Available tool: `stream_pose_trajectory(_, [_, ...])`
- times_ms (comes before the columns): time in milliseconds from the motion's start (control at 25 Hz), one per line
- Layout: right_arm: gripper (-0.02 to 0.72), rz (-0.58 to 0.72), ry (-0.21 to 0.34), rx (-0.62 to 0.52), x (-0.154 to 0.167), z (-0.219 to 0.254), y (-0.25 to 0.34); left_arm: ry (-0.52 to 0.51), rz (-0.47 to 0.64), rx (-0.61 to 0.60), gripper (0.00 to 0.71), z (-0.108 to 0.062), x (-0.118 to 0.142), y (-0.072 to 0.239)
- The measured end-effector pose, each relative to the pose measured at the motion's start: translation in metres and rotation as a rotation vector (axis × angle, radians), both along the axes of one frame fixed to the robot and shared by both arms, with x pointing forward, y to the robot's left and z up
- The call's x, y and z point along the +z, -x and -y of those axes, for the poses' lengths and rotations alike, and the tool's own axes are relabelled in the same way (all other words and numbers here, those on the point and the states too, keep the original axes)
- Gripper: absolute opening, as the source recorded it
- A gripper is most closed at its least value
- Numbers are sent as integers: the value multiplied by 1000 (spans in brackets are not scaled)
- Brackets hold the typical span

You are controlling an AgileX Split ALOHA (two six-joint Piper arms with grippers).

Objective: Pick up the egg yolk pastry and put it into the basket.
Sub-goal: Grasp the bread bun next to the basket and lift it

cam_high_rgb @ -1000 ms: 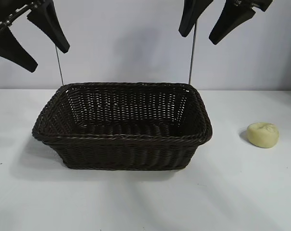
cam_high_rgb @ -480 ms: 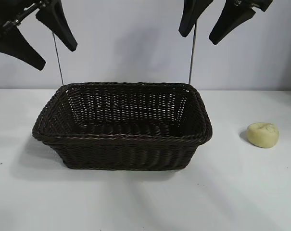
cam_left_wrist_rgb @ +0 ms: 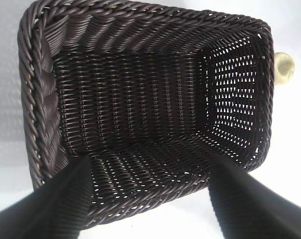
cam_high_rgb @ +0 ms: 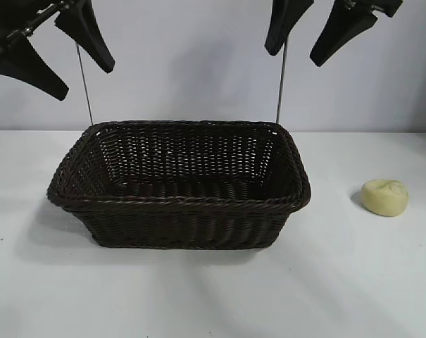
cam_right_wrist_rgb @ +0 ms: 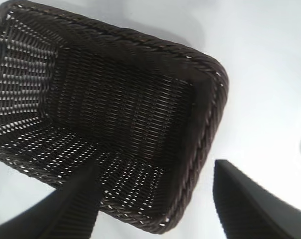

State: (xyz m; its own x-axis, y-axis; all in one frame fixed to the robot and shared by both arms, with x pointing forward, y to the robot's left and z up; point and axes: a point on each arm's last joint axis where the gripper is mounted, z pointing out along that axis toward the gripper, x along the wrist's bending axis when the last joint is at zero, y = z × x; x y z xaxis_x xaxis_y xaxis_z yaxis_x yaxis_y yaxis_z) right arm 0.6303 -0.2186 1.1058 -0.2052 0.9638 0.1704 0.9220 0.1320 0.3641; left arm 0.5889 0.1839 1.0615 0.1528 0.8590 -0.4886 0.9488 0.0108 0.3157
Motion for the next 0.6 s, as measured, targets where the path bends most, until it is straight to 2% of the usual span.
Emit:
stream_pose_trajectory(320, [474, 7, 64, -115, -1, 50, -7, 0, -1, 1, 489, 0, 0, 0])
stream_pose_trajectory(600, [474, 4, 128, -154, -4, 67, -9, 0, -1, 1, 489, 0, 0, 0])
